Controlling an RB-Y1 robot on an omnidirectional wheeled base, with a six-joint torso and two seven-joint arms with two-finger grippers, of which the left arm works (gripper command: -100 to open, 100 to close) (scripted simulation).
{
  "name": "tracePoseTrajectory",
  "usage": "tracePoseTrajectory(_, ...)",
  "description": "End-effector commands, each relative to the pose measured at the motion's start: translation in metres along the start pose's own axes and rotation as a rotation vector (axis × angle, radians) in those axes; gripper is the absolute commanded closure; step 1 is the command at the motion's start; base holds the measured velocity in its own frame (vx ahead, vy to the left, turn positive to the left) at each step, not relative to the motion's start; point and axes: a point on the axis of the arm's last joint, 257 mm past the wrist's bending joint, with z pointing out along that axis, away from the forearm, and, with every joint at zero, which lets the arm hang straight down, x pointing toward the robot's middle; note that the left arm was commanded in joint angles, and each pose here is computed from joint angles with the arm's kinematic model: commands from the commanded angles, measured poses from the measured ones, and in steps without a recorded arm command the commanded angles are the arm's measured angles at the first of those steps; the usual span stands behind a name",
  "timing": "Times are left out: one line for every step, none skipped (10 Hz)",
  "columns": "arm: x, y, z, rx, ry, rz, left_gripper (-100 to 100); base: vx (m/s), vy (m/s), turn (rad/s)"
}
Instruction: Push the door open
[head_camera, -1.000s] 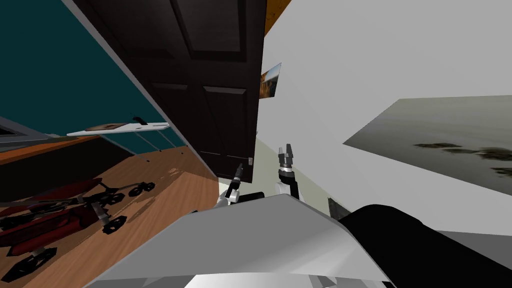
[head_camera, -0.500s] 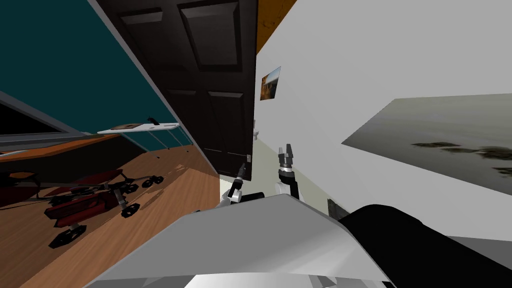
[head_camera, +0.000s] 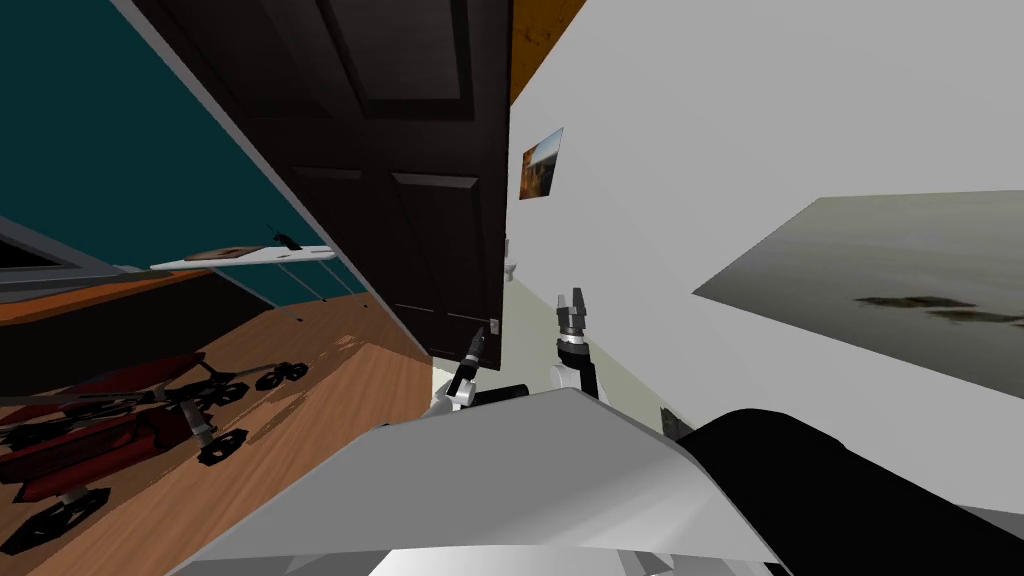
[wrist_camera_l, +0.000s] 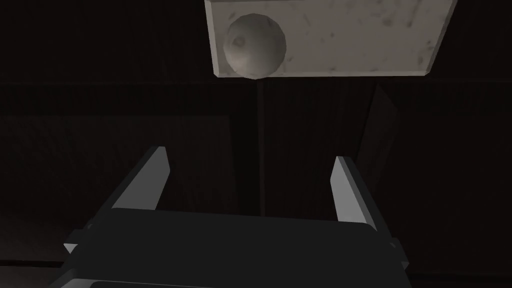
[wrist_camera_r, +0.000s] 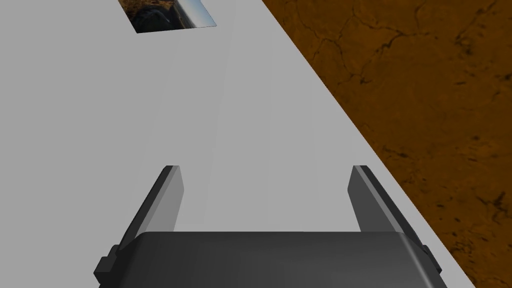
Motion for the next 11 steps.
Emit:
tracePoseTrajectory(0.004, -0.001, 0.0006, 0.005, -0.003, -0.009, -100, 0.286, -0.104, -0.035)
tracePoseTrajectory(0.014, -0.004, 0.0021, 0.011, -0.002, -0.029, -100, 0.264, -0.14, -0.044)
tracePoseTrajectory(0.014, -0.004, 0.0021, 0.011, -0.002, -0.029, -100, 0.125, -0.092, 0.023)
tracePoseTrajectory(0.012, -0.004, 0.0001, 0.013, -0.005, -0.028, -100, 0.031, -0.028, 0.017)
tracePoseTrajectory(0.012, -0.004, 0.0001, 0.013, -0.005, -0.028, 100, 0.001, 0.0, -0.014)
tracePoseTrajectory(0.012, -0.004, 0.0001, 0.013, -0.005, -0.028, 100, -0.007, 0.013, -0.004)
tracePoseTrajectory(0.012, -0.004, 0.0001, 0.013, -0.005, -0.028, 100, -0.013, 0.012, -0.005)
tracePoseTrajectory(0.012, -0.004, 0.0001, 0.013, -0.005, -0.028, 100, -0.011, 0.006, -0.001)
tracePoseTrajectory(0.012, -0.004, 0.0001, 0.013, -0.005, -0.028, 100, -0.006, 0.002, 0.002)
tracePoseTrajectory(0.012, -0.004, 0.0001, 0.013, -0.005, -0.028, 100, 0.0, 0.0, 0.0)
tracePoseTrajectory(-0.007, 0.0, -0.0008, 0.006, -0.03, -0.012, 100, 0.082, -0.073, 0.052)
